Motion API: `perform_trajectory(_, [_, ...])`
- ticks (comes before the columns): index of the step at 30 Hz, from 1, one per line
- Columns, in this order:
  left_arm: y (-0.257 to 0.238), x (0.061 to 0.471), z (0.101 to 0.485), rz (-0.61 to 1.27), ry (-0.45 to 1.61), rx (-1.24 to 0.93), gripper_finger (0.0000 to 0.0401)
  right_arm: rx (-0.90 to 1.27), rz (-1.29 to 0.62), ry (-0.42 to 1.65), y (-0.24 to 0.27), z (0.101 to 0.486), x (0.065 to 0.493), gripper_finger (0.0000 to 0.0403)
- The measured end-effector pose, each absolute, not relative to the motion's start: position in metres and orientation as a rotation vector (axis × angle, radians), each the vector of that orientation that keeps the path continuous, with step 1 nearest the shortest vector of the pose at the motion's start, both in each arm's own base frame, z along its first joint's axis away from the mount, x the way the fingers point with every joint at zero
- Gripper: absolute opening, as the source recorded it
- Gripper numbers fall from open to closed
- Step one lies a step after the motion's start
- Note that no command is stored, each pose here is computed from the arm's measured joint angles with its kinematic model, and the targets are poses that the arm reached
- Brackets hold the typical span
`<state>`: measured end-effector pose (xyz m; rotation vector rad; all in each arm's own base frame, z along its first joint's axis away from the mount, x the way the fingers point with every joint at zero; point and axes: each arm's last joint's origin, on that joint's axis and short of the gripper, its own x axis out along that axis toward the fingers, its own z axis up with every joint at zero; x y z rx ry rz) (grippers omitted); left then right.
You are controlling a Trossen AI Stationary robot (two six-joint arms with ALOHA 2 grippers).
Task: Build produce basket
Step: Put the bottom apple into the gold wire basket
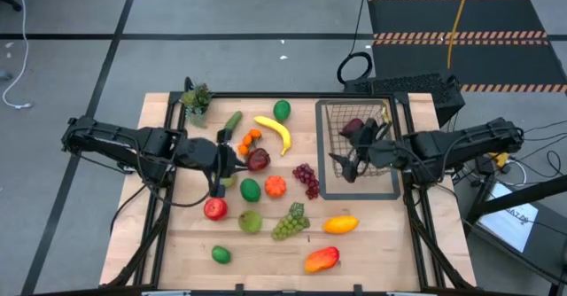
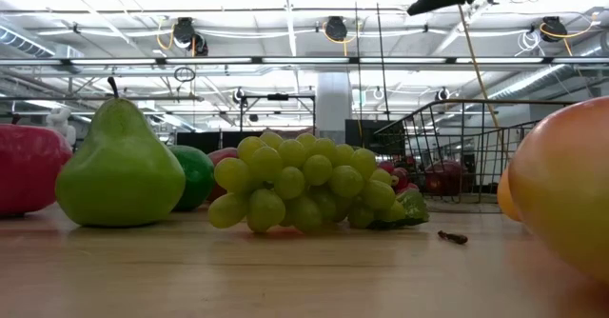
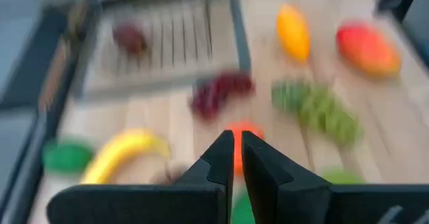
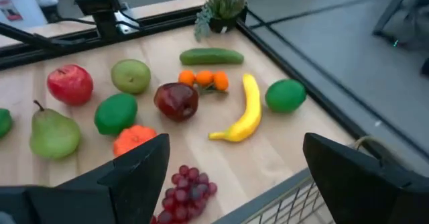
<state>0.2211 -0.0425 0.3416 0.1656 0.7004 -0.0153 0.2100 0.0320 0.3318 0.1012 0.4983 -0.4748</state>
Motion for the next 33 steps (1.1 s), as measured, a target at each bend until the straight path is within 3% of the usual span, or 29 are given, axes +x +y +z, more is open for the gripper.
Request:
perform_trajectory(7, [-0.057,0.2,0.323,0.092,0.948,0.031,0.0091,0.044,-0.436,0.505,0.04,0.332,0.21,0.0336])
perform_trajectory(14, [-0.087,0.187,0.309,0.055,1.083,0.038,0.0136,0.018,-0.428,0.5,0.039,0.333,0.209,0.0336])
perform_trajectory(24, [-0.118,0.171,0.258,0.038,1.236,0.107,0.0145,0.022,-0.425,0.483,0.039,0.335,0.21,0.0336])
perform_trajectory(33, [-0.131,0.168,0.228,-0.04,1.175,0.091,0.0145,0.023,-0.426,0.483,0.039,0.335,0.21,0.0336])
